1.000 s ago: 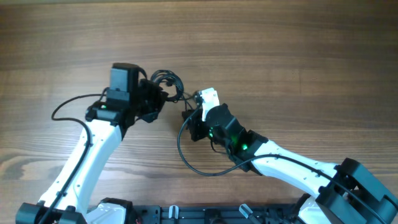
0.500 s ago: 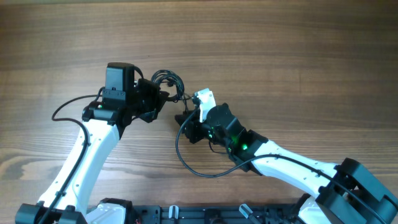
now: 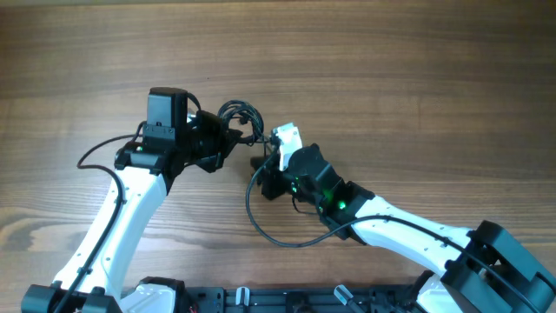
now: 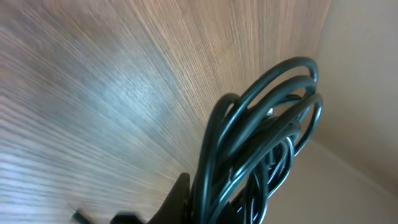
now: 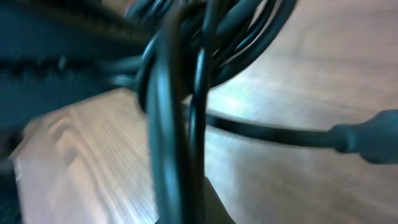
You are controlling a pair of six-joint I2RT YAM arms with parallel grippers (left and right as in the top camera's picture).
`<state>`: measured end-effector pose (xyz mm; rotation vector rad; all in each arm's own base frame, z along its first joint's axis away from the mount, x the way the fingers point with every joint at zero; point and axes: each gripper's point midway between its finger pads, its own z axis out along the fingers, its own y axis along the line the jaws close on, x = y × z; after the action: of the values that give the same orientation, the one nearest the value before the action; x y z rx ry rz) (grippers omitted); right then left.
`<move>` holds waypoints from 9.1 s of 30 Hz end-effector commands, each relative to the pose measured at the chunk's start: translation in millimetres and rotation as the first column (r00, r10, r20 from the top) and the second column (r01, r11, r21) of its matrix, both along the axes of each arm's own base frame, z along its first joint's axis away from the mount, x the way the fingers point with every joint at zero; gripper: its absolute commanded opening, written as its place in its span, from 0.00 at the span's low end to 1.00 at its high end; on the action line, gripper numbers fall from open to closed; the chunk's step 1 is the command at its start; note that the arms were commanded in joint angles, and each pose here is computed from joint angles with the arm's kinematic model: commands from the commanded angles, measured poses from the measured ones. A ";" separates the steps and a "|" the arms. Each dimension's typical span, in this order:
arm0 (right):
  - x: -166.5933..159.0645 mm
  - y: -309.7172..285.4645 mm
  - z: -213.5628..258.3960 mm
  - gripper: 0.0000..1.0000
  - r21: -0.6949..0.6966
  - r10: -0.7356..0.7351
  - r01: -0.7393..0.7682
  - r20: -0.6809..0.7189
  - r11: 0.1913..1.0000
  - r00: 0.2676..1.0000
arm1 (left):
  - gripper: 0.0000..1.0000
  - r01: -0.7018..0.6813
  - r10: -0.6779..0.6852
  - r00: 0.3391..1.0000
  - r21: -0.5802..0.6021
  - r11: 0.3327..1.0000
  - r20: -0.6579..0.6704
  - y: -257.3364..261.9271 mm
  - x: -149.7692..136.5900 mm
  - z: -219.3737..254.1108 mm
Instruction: Untangle cables
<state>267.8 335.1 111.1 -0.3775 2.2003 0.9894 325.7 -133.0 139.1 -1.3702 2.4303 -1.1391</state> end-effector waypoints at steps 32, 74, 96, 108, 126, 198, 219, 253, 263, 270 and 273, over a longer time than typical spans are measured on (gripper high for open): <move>88.8 -74.8 69.0 0.05 0.333 -0.483 0.511 -0.169 0.792 0.859 | 0.04 0.436 -0.525 0.801 0.320 0.841 0.287 -67.3 -21.2 10.8; 64.8 -30.7 38.6 0.05 -0.011 -0.209 0.223 0.311 0.975 0.927 | 0.04 0.481 -0.509 0.806 0.168 0.861 0.302 -83.7 -30.7 23.2; 11.4 0.3 12.6 0.19 0.087 0.030 -0.028 -0.019 0.996 0.999 | 0.04 0.278 -0.330 0.883 0.194 0.941 0.334 -52.3 8.3 29.6; 33.3 -26.2 25.9 0.66 0.175 -0.068 0.091 -0.134 0.980 0.989 | 0.04 0.280 -0.329 0.881 0.187 0.942 0.340 -52.1 9.1 31.0; 46.8 -72.2 71.8 0.41 0.331 -0.039 0.111 -0.219 0.937 0.975 | 0.04 0.325 -0.462 0.793 0.366 0.872 0.397 -34.9 16.7 27.5; 35.7 -67.2 93.1 1.00 0.235 -0.100 0.101 -0.016 0.967 0.995 | 0.04 -0.157 0.167 0.982 -0.110 0.981 0.087 -14.3 31.8 32.6; 46.2 -24.1 16.0 1.00 -0.176 -0.089 0.160 0.356 0.971 0.930 | 0.04 -0.440 0.351 0.881 -0.274 0.855 -0.319 -19.3 12.7 22.3; -25.5 -23.3 -22.1 0.04 -0.174 0.185 -0.188 -0.034 0.967 0.982 | 0.04 -0.455 0.416 0.890 -0.372 0.809 -0.185 38.6 48.6 48.1; 23.7 -24.6 18.9 0.99 -0.126 0.080 -0.053 0.220 0.991 0.972 | 0.04 -0.412 0.346 0.910 -0.405 0.816 -0.228 26.8 38.5 49.5; 39.4 -13.1 32.4 0.95 -0.126 0.120 -0.076 0.387 0.989 0.914 | 0.04 -0.352 0.225 0.924 -0.459 0.816 -0.308 9.1 18.8 51.7; 50.0 -18.7 31.7 0.94 -0.124 0.099 -0.052 0.404 0.991 0.909 | 0.04 -0.312 0.170 0.935 -0.492 0.812 -0.311 2.2 13.2 57.1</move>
<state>303.7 323.8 146.1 -0.6567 1.8915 0.8132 345.8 -118.9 172.2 -2.1443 1.9783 -1.6040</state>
